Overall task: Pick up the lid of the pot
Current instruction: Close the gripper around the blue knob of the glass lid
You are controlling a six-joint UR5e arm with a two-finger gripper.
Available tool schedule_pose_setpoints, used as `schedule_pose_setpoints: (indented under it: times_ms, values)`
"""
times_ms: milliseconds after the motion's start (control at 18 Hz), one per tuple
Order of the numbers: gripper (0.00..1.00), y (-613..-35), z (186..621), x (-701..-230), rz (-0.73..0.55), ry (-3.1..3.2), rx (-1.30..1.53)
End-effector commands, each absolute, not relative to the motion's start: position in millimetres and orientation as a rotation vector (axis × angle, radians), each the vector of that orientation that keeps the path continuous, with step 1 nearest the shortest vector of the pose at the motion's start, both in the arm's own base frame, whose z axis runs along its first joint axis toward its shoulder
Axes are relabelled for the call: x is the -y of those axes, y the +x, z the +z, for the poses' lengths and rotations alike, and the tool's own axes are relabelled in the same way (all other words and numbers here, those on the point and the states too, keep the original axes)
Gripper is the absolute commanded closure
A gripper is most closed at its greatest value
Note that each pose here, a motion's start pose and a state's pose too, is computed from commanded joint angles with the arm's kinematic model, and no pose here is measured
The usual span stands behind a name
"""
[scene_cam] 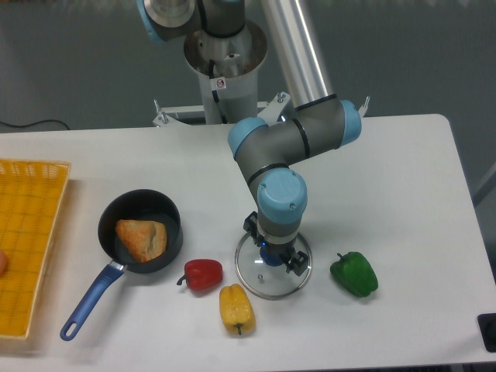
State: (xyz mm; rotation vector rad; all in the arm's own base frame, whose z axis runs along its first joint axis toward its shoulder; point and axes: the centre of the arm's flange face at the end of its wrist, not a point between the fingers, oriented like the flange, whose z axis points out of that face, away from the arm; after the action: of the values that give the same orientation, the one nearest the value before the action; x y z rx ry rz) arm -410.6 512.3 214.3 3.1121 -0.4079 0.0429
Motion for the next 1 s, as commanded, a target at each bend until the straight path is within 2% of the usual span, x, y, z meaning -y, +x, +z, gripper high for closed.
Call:
schedule_pose_setpoints:
  times_ms: [778,889,1000]
  values:
    - [0.00,-407.7,209.4,-511.1,0.057,3.106,0.407]
    - [0.07,-407.9,207.5,-511.1,0.060,3.103,0.407]
    - [0.18,-407.8,207.3,-511.0,0.062,3.103,0.404]
